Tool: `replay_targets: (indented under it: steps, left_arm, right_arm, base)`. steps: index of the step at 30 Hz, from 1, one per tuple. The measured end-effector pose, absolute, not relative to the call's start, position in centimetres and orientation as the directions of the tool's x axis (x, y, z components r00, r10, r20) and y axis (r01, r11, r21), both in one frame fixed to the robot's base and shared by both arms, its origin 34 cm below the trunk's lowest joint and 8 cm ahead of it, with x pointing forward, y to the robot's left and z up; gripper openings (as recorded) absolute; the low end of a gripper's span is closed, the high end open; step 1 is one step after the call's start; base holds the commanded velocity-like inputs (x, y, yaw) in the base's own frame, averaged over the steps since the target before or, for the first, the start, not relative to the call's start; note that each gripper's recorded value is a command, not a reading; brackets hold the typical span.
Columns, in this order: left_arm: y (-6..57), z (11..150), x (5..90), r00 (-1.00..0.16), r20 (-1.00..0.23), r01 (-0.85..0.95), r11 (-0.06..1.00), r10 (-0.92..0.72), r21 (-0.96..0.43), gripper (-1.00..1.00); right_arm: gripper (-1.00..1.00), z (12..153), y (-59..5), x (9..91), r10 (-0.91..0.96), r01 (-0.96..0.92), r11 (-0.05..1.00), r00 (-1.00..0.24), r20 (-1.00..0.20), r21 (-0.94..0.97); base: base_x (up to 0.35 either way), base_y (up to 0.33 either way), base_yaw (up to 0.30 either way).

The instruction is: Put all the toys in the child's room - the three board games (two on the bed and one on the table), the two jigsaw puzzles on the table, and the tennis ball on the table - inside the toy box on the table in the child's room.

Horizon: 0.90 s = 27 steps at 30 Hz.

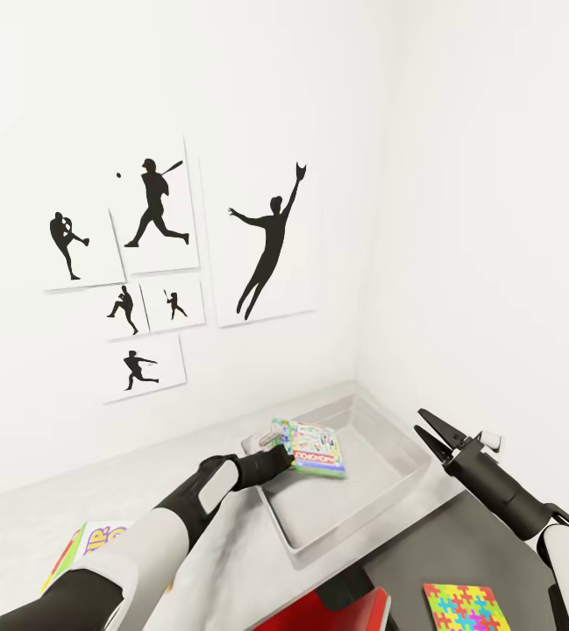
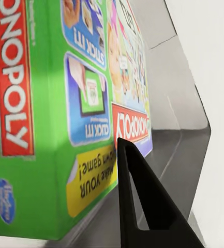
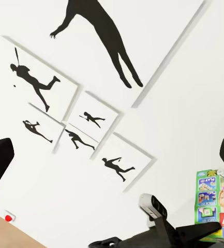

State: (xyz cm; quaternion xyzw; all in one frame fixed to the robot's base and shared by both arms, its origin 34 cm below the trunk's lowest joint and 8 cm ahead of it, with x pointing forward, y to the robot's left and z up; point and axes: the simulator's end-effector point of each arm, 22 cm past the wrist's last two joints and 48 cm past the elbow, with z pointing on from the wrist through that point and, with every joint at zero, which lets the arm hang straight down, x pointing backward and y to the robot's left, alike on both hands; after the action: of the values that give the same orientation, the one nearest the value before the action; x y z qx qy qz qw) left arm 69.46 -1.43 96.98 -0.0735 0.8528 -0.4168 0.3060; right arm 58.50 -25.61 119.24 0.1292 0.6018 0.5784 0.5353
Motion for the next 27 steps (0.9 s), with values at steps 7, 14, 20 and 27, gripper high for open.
replay_targets:
  steps: [7, 14, 20, 27]
  left_arm:
    - [-2.01, 97.10, 69.17, -0.805, -0.484, 0.163, 0.656, -0.344, -0.737, -1.00]
    - [-2.42, 97.09, 68.88, -0.808, -0.496, 0.184, 0.663, -0.318, -0.725, -1.00]
    - [-2.49, 97.10, 68.83, -0.810, -0.494, 0.184, 0.662, -0.317, -0.727, -1.00]
    - [-2.52, 97.09, 68.78, -0.812, -0.490, 0.182, 0.660, -0.318, -0.729, 1.00]
  right_arm:
    - [1.00, 119.23, -25.68, 58.50, 0.774, -0.463, 0.299, -0.393, -0.496, 0.834]
    - [1.00, 119.24, -25.70, 58.50, 0.775, -0.463, 0.299, -0.393, -0.496, 0.834]
    - [1.00, 119.24, -25.71, 58.50, 0.775, -0.463, 0.299, -0.393, -0.496, 0.834]
    - [1.00, 119.25, -25.72, 58.51, 0.775, -0.463, 0.299, -0.392, -0.496, 0.834]
  base:
    - [0.000, 0.000, 0.000]
    - [0.000, 0.000, 0.000]
    - [0.000, 0.000, 0.000]
    - [0.000, 0.000, 0.000]
